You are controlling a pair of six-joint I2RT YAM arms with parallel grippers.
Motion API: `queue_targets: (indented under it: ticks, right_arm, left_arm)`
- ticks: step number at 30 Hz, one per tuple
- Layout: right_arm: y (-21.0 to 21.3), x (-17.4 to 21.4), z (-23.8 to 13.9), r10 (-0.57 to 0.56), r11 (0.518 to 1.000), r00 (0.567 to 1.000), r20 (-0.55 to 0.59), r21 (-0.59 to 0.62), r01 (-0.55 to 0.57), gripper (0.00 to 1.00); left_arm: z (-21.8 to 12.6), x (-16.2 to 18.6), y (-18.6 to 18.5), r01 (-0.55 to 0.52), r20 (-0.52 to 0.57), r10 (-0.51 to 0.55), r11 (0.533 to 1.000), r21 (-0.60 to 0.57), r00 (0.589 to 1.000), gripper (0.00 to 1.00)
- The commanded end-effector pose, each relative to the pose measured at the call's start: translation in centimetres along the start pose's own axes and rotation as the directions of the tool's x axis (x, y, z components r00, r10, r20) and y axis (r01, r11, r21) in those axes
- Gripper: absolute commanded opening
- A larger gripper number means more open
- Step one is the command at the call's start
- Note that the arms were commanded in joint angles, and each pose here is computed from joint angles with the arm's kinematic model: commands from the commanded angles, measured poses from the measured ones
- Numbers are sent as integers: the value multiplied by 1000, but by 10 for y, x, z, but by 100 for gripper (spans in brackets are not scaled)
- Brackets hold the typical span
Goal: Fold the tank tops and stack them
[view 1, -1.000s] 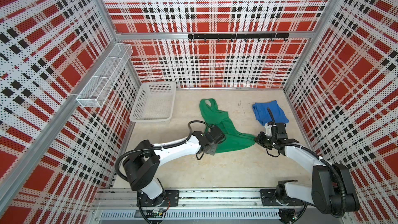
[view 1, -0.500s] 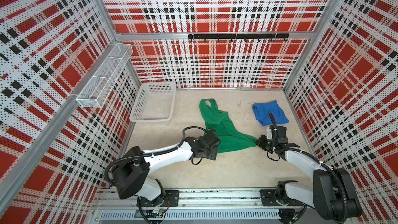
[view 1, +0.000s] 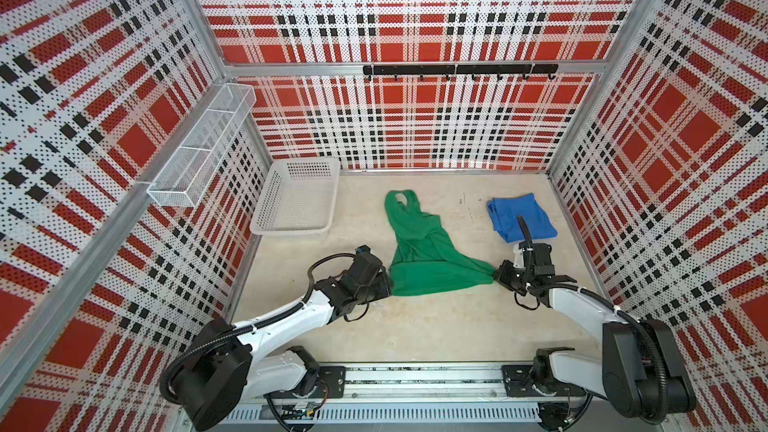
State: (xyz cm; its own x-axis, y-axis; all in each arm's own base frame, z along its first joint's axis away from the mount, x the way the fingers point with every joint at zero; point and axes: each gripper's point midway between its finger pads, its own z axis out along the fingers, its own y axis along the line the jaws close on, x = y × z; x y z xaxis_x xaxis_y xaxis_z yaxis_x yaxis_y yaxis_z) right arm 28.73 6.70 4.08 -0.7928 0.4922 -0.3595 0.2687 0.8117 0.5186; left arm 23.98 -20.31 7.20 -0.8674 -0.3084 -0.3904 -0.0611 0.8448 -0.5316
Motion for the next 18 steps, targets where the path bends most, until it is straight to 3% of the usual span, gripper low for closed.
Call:
queue_targets:
  ticks: [1,9,11,14,18]
  right_arm:
    - [7,-11,-2,-19,1000,999,27,-19,19,0]
    - [6,-12,-3,-25,1000,999,26,-7,25,1]
    - [8,-12,-5,-30,999,999,23,-12,30,13]
    - [11,-21,-15,-65,998,997,36,14,64,28]
    - [13,-40,-34,-136,990,988,75,57,131,32]
  left_arm:
    - [0,-13,-11,75,54,-80,993,94,995,39]
    - [23,8,-16,87,-3,-87,988,124,996,39]
    - [28,12,-18,91,-18,-89,987,135,996,39]
    - [31,14,-17,81,-28,-78,989,123,997,25]
    - [28,10,-13,52,-16,-50,995,87,999,7]
